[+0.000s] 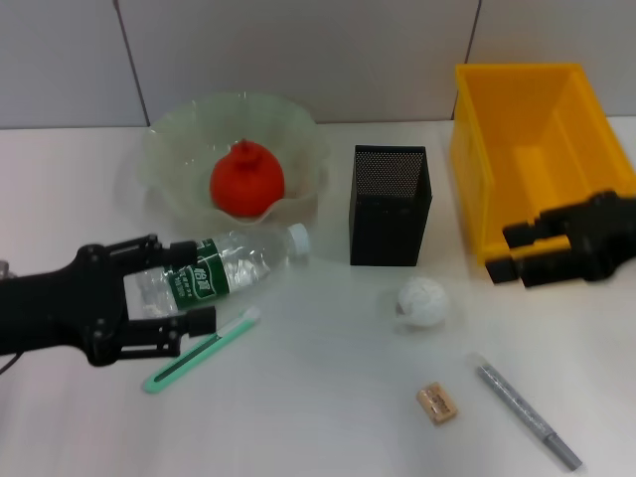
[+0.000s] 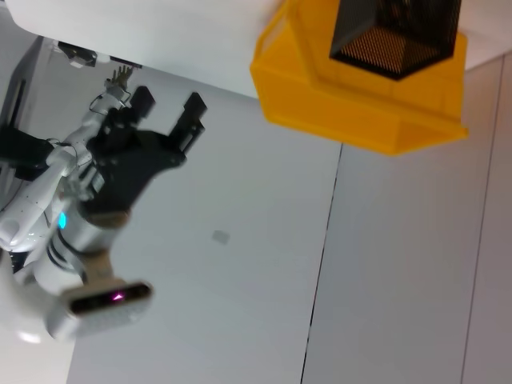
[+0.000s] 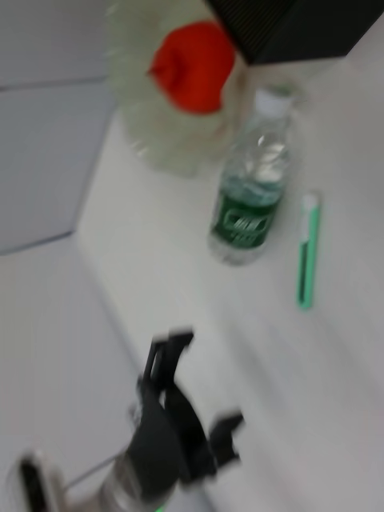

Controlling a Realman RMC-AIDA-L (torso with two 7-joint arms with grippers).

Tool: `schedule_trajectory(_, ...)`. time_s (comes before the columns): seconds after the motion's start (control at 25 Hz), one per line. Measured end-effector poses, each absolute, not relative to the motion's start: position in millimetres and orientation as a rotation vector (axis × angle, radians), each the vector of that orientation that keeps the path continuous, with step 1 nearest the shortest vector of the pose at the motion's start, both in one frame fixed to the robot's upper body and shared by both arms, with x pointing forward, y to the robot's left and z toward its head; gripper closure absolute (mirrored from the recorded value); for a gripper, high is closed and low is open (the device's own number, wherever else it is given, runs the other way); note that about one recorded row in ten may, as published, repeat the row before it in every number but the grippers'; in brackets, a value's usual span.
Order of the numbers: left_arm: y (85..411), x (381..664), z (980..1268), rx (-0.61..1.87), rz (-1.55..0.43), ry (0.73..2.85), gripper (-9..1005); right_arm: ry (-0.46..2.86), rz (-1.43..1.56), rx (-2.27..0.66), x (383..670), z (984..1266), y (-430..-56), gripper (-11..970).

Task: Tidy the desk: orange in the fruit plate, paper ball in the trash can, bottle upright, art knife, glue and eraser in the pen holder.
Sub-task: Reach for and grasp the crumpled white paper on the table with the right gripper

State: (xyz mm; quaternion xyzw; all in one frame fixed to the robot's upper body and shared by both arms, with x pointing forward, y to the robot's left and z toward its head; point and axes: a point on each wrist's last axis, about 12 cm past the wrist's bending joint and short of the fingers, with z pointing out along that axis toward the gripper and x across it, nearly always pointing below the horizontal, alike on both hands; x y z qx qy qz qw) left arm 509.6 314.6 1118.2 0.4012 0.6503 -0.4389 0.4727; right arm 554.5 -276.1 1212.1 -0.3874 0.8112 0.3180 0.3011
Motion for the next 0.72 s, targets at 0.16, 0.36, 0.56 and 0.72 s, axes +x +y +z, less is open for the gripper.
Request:
schedule_trajectory(0.16, 317, 505, 1112, 0.971, -1.094, 1.618, 142, 2.33, 0.763, -1.068, 571, 1228, -256, 323)
schedule_trajectory(0.36, 318, 503, 1109, 0.963, -1.095, 1.628, 145, 2.505, 0.596, -1.072, 588, 1223, -233, 322)
schedule_trajectory(0.56, 316, 504, 1108, 0.956, -1.09, 1.631, 147, 2.56, 0.522, -1.089, 595, 1205, -220, 317)
schedule_trajectory(0.72, 316, 505, 1107, 0.95, -1.081, 1.636, 148, 2.583, 0.488, -1.119, 600, 1185, -208, 312)
